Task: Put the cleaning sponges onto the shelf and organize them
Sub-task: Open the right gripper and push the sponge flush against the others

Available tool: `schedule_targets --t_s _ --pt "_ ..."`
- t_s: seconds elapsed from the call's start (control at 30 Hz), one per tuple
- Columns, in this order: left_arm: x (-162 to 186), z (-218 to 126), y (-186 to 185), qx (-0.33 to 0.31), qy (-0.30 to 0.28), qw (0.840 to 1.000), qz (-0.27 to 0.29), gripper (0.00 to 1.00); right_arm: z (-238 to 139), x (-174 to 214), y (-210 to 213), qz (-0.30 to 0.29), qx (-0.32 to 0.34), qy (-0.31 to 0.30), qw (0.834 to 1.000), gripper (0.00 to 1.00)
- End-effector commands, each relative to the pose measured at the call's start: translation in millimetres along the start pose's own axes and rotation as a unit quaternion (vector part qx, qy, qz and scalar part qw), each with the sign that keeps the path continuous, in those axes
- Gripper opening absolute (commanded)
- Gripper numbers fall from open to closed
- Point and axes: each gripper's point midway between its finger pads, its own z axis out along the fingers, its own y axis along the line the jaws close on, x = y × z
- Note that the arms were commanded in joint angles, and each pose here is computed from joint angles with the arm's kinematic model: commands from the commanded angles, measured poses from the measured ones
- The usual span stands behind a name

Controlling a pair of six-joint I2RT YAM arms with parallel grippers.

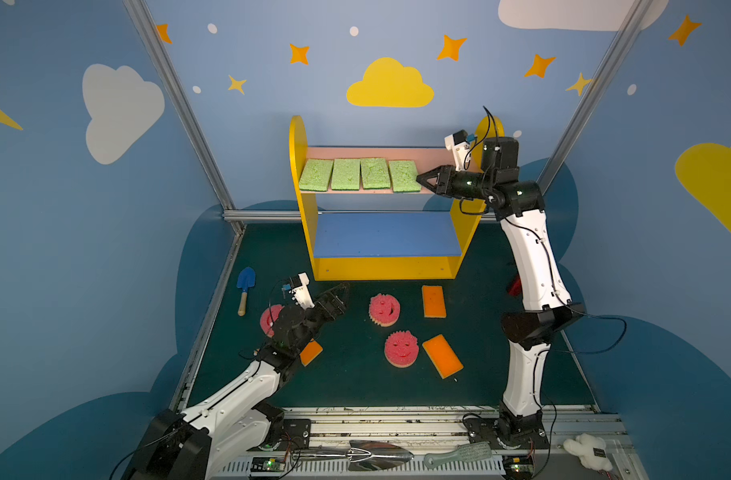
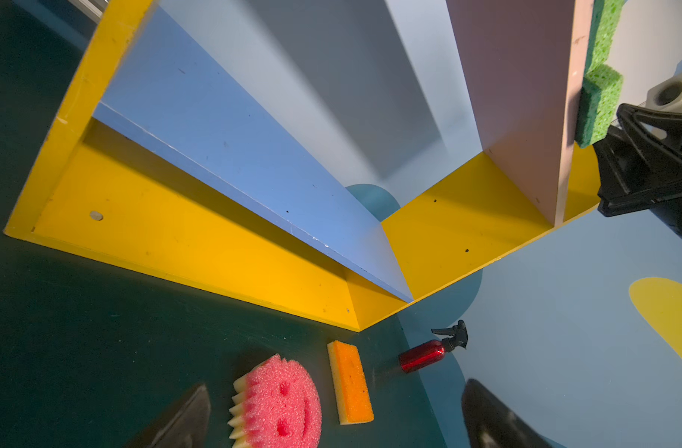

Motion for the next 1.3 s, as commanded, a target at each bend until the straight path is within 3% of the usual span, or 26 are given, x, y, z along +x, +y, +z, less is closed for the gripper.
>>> schedule_targets --t_s 0.0,0.13,0.3,0.4,0.73,1.0,1.27 --pt "-1 -2 -2 0.007 -0.003 1.000 0.004 1.00 8 2 -7 -0.007 0.009 0.002 1.000 0.35" --pt "0 -2 -2 0.007 -0.003 1.000 0.003 1.00 8 9 -4 -0.019 0.016 0.010 1.000 0.39" --pt "2 -2 0 0.006 -0.001 1.000 0.002 1.00 5 19 5 -0.063 0.022 0.013 0.998 0.56" --pt "2 -3 0 0.005 -0.001 1.000 0.004 1.00 3 23 6 -0.088 0.030 0.012 0.996 0.61" --pt "1 -3 0 0.004 -0.002 1.000 0.005 1.00 7 33 0 -0.147 0.058 0.023 0.987 0.65" --pt "2 -1 0 0.003 0.000 1.000 0.005 1.00 15 34 -6 -0.196 0.094 0.015 0.976 0.61" --pt "1 0 -1 0.003 0.001 1.000 0.006 1.00 21 30 -15 -0.204 0.113 0.005 0.973 0.59"
